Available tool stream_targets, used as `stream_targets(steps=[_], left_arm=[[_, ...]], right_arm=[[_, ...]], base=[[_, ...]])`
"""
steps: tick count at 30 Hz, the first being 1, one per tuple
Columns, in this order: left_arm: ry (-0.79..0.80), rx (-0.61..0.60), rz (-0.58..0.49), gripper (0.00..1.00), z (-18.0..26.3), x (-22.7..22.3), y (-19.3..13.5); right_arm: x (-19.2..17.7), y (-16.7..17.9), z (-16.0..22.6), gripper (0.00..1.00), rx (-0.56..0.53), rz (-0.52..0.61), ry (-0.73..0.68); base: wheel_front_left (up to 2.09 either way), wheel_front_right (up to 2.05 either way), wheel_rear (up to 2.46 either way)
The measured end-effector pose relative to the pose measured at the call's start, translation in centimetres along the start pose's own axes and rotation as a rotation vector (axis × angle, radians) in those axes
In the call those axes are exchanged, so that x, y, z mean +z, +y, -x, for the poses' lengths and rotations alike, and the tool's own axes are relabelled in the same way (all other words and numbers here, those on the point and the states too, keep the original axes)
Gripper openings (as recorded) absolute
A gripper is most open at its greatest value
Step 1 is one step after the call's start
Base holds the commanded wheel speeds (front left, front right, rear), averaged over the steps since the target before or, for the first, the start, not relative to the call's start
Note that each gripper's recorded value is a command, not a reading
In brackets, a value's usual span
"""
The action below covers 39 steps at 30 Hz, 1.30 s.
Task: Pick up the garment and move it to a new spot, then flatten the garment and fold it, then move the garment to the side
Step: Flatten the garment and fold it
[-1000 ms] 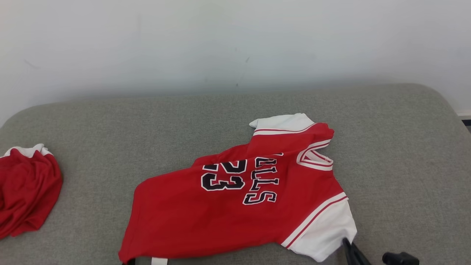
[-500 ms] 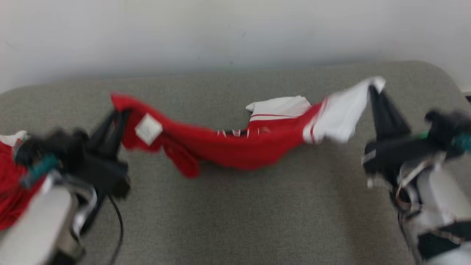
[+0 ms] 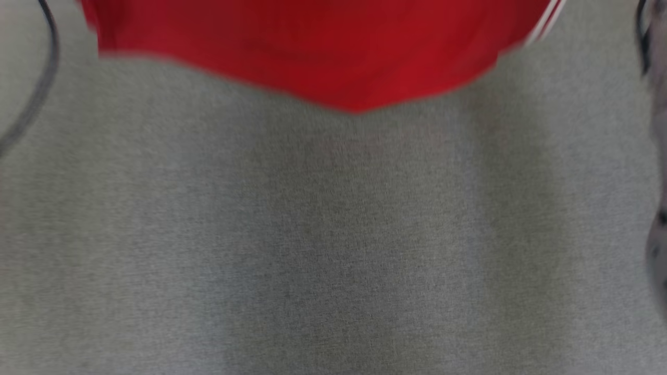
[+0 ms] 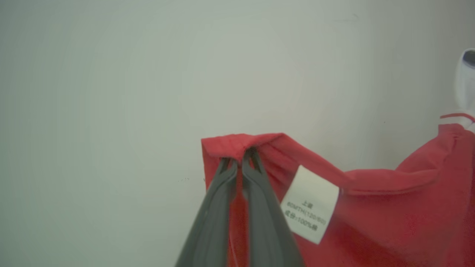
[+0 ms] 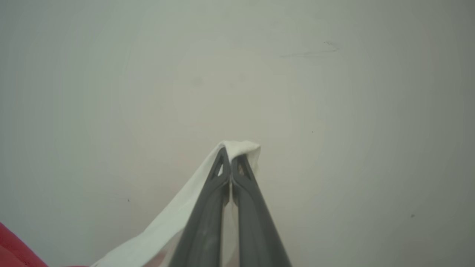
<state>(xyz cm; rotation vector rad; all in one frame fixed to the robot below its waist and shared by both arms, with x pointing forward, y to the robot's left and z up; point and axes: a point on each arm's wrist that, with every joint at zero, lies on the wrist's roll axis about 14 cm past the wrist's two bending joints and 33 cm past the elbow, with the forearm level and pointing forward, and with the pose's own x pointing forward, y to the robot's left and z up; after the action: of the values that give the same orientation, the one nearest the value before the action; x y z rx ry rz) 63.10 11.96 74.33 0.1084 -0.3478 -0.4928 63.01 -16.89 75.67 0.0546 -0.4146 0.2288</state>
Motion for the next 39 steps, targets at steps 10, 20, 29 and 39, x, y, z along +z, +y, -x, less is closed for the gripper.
stream_targets(steps=[10,20,29,39], left_arm=[[-0.061,0.028,0.002,0.0,-6.6,-0.8,2.9],[-0.102,0.024,0.01,0.0,-9.8,-1.4,2.9],[-0.079,0.025,-0.015,0.0,-9.9,-1.5,3.0],[0.011,-0.015,0.04,0.0,-8.6,-7.2,2.0]], right_arm=[[0.1,-2.4,-6.7,0.0,-0.049,0.074,-0.036],[1.4,-3.9,-9.2,0.0,-0.084,0.187,-0.053],[2.9,-2.7,-10.1,0.0,-0.071,0.2,-0.087],[-0.6,-3.3,-9.3,0.0,-0.071,0.194,-0.039]], base=[[0.0,0.0,0.0],[0.0,0.0,0.0],[0.0,0.0,0.0],[0.0,0.0,0.0]])
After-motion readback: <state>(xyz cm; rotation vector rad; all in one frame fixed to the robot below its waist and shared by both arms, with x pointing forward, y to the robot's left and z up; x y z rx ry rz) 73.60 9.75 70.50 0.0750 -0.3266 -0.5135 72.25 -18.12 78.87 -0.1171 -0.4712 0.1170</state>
